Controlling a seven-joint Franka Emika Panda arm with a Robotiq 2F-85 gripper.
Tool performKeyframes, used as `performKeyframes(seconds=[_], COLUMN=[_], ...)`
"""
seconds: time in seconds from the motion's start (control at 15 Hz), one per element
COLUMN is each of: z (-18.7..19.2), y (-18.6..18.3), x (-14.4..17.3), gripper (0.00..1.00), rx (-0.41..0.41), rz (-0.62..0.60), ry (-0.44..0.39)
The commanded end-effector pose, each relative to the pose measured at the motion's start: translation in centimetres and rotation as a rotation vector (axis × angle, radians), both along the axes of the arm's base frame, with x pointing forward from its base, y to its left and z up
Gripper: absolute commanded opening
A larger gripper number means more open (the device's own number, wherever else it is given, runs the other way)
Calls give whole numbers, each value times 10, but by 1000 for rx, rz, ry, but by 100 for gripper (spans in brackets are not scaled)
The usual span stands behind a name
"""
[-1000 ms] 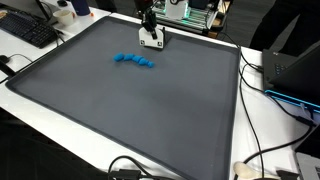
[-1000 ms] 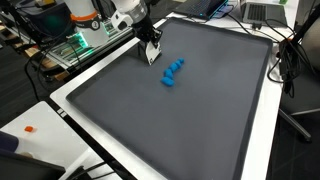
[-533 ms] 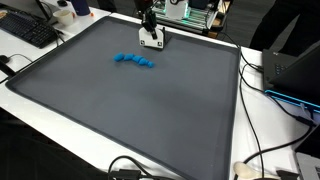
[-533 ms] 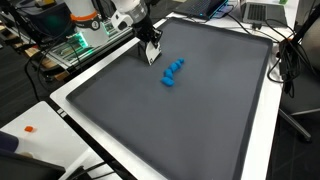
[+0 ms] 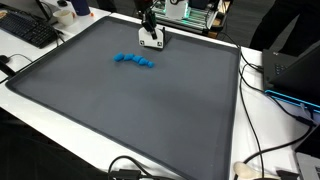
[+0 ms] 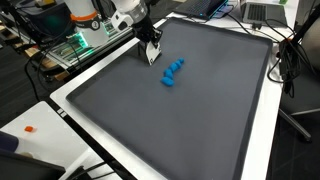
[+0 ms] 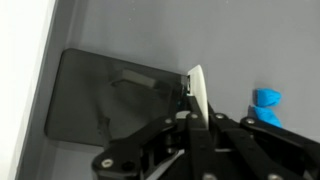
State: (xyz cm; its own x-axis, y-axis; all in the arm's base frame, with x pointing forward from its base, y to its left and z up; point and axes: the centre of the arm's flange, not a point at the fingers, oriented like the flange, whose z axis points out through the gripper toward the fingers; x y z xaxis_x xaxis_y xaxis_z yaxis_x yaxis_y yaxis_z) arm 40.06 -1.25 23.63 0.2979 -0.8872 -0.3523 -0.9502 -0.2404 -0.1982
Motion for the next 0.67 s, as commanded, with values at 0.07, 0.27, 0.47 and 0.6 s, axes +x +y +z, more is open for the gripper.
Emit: performKeyframes(seconds=[0.07, 0.27, 0.47, 0.6], z=[5, 6, 3, 3], y=[-3, -3, -3, -3], x=[-4, -3, -4, -5], gripper=[1, 1, 1, 1], rx=[6, 16, 33, 40], rz=[1, 1, 4, 5], ry=[-23, -6, 17, 26])
